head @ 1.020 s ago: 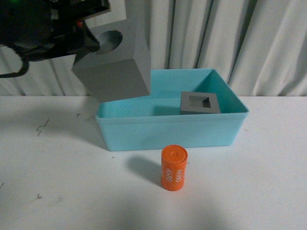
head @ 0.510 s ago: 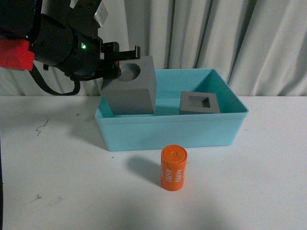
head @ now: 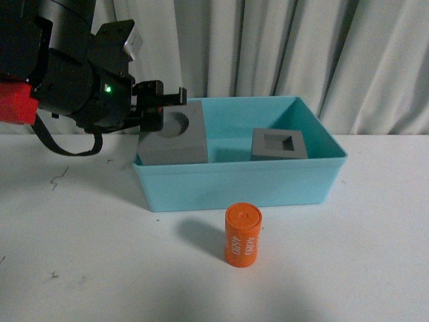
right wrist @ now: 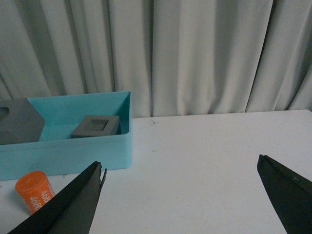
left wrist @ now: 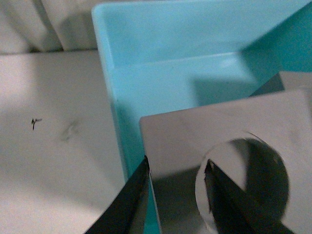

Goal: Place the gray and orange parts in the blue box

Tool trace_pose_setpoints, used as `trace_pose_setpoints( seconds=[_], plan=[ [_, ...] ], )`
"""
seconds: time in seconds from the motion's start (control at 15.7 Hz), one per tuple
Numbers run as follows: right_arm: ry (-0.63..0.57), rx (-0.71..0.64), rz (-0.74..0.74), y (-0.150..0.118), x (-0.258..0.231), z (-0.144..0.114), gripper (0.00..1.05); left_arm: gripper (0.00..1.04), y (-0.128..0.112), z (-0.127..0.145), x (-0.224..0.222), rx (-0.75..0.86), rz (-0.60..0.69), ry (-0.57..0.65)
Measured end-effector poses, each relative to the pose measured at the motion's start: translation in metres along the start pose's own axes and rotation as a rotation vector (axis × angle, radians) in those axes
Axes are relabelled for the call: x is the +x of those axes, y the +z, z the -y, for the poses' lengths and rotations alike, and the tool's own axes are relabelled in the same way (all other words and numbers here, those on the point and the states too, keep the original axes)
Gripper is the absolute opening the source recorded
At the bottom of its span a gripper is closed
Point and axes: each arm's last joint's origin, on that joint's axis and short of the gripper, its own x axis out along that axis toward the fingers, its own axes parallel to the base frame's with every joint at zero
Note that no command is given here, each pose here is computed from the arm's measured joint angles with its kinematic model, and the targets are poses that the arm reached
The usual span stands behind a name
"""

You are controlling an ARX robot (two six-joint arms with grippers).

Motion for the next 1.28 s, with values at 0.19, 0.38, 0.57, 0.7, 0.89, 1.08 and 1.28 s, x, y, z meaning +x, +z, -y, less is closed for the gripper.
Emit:
trace_pose_setpoints(
  seconds=[0.19,0.38,0.57,0.7,0.89,1.08,1.28],
  plan=[
    [0.000,0.000,-0.001,0.000,0.000,0.000,0.98,0.60,-0.007,-0.002,-0.011,-0.013,-0.014,0.003],
    [0.000,0.000,0.000,0.000,0.000,0.000,0.98,0.88,-0.006,-0.007,-0.067,-0.127,0.036,-0.036],
    [0.000,0.000,0.000,0.000,0.000,0.000,0.98,0.98,-0.037,-0.024,-0.172,-0.322,0.043,-0.056],
    [0.000,0.000,0.000,0.000,0.000,0.000,0.98,0.98,-0.084,-0.038,-0.220,-0.472,-0.015,0.018],
    [0.000,0.000,0.000,0.000,0.000,0.000,0.98,0.98,-0.154,-0.055,-0.282,-0.636,0.085,0.192],
    [0.000,0.000,0.000,0.000,0.000,0.000,0.98,0.02,-0.168,-0.046,-0.269,0.056,0.623,0.210],
    [0.000,0.000,0.000,0.000,0.000,0.000,0.98,0.02,-0.177,-0.048,-0.262,0.056,0.611,0.215]
  ],
)
